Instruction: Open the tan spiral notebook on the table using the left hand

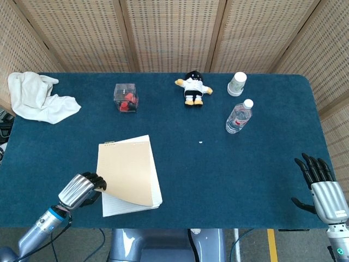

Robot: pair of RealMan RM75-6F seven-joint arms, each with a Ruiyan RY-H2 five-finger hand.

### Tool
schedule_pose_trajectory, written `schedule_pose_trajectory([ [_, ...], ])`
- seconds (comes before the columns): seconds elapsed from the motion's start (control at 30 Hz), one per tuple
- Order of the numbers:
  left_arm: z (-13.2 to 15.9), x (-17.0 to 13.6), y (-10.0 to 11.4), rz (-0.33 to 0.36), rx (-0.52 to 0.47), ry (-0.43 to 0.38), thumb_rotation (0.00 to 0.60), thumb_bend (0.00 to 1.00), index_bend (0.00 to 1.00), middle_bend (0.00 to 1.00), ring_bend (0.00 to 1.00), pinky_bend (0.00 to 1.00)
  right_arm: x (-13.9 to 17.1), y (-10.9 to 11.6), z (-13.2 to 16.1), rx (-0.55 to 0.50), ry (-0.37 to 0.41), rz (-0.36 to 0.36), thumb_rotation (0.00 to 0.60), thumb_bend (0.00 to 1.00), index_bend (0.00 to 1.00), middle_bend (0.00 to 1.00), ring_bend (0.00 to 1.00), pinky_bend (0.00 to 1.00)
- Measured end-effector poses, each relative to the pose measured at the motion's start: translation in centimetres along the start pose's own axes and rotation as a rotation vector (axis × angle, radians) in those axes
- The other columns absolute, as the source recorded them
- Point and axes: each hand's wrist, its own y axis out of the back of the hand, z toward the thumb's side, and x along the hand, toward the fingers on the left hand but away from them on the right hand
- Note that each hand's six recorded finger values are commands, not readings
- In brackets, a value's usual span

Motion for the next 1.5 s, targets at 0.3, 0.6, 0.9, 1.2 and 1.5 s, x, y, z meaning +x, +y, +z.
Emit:
schedule_pose_trajectory([
  [0.3,-0.1,-4.0,1.0,-0.017,-0.101,-0.024,0.6,0.63,0.88,0.6,0.45,0.5,0.1,-0.1,0.2,0.007,0.002,0.001,0.6,0.0,0.0,0.0,0.0,0.0],
  [0.6,0.8,-7.4,0.8,-0.051,-0.249,-0.062,0.6,0.63,0.88,0.6,0.45,0.5,0.1,-0.1,0.2,0.006,0.003,0.001,0.6,0.0,0.0,0.0,0.0,0.0],
  [0.9,1.2,-7.0,1.5,-0.033,-0.442,-0.037,0.6,0.63,0.89,0.6,0.45,0.5,0.1,-0.2,0.3,0.008,0.004,0.005,0.6,0.0,0.0,0.0,0.0,0.0],
  [1.2,-3.1,-3.9,4.7,0.153,-0.84,0.204,0.6,0.69,0.89,0.61,0.45,0.51,0.1,-0.3,0.3,0.009,0.006,0.008,0.6,0.0,0.0,0.0,0.0,0.0],
  [1.5,-9.4,-1.7,7.7,0.365,-1.072,0.437,0.6,0.71,0.89,0.61,0.45,0.51,0.1,-0.5,0.3,0.013,0.007,0.016,0.6,0.0,0.0,0.0,0.0,0.0],
])
